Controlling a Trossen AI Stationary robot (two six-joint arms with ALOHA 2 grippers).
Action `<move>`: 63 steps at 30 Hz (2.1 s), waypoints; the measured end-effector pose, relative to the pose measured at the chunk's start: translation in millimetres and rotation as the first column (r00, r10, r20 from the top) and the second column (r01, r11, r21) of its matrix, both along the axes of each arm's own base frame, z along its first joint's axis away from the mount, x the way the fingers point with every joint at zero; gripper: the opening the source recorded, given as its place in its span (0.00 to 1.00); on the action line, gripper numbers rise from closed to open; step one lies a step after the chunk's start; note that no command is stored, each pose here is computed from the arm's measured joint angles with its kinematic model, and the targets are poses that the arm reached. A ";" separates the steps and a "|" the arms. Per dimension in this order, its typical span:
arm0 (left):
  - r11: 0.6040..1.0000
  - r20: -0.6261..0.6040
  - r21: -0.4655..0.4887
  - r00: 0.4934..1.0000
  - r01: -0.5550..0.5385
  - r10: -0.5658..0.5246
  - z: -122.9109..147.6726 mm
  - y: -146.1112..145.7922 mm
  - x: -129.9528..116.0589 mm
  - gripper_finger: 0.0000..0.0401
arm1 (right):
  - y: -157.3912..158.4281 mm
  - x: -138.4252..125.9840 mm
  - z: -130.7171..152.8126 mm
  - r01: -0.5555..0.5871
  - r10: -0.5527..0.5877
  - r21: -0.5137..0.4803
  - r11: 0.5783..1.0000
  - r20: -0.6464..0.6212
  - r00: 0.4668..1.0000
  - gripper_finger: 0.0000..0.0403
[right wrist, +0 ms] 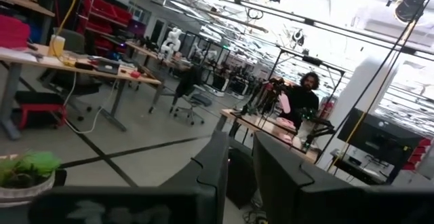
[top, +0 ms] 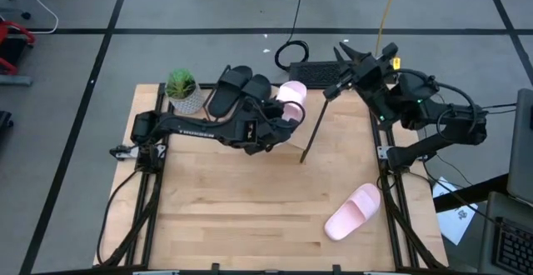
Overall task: Pick and place slides into the shelf
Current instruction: Put the left pink slipper on the shelf
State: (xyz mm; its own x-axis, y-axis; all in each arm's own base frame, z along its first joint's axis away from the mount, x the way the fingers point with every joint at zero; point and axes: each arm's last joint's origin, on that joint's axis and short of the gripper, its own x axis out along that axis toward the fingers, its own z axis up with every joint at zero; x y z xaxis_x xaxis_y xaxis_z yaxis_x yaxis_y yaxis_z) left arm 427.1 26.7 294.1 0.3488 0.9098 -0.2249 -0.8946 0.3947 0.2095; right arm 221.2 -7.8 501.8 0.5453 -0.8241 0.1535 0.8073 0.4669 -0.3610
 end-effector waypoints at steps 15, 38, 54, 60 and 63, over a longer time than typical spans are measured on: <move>0.998 -0.080 -0.044 0.996 0.034 -0.038 -33.4 4.9 13.3 0.00 | 0.0 0.2 -0.1 -0.001 0.001 0.002 1.000 0.002 1.000 0.15; 0.999 -0.174 -0.045 0.985 0.012 -0.020 -38.5 15.0 8.0 0.06 | 0.0 0.4 -0.7 -0.001 0.001 0.001 1.000 -0.006 1.000 0.15; 0.999 -0.192 -0.035 0.981 0.015 -0.021 -38.3 15.0 8.0 0.17 | 0.0 0.5 -0.8 -0.001 0.001 -0.001 1.000 -0.009 1.000 0.15; 0.999 -0.221 -0.023 0.975 0.027 -0.031 -36.1 14.9 7.3 0.17 | 0.0 0.5 -0.8 -0.001 0.001 -0.001 1.000 -0.009 1.000 0.15; 0.999 -0.230 -0.020 0.973 0.030 -0.034 -34.9 15.0 6.6 0.17 | 0.0 0.5 -0.8 -0.001 0.001 -0.001 1.000 -0.009 1.000 0.15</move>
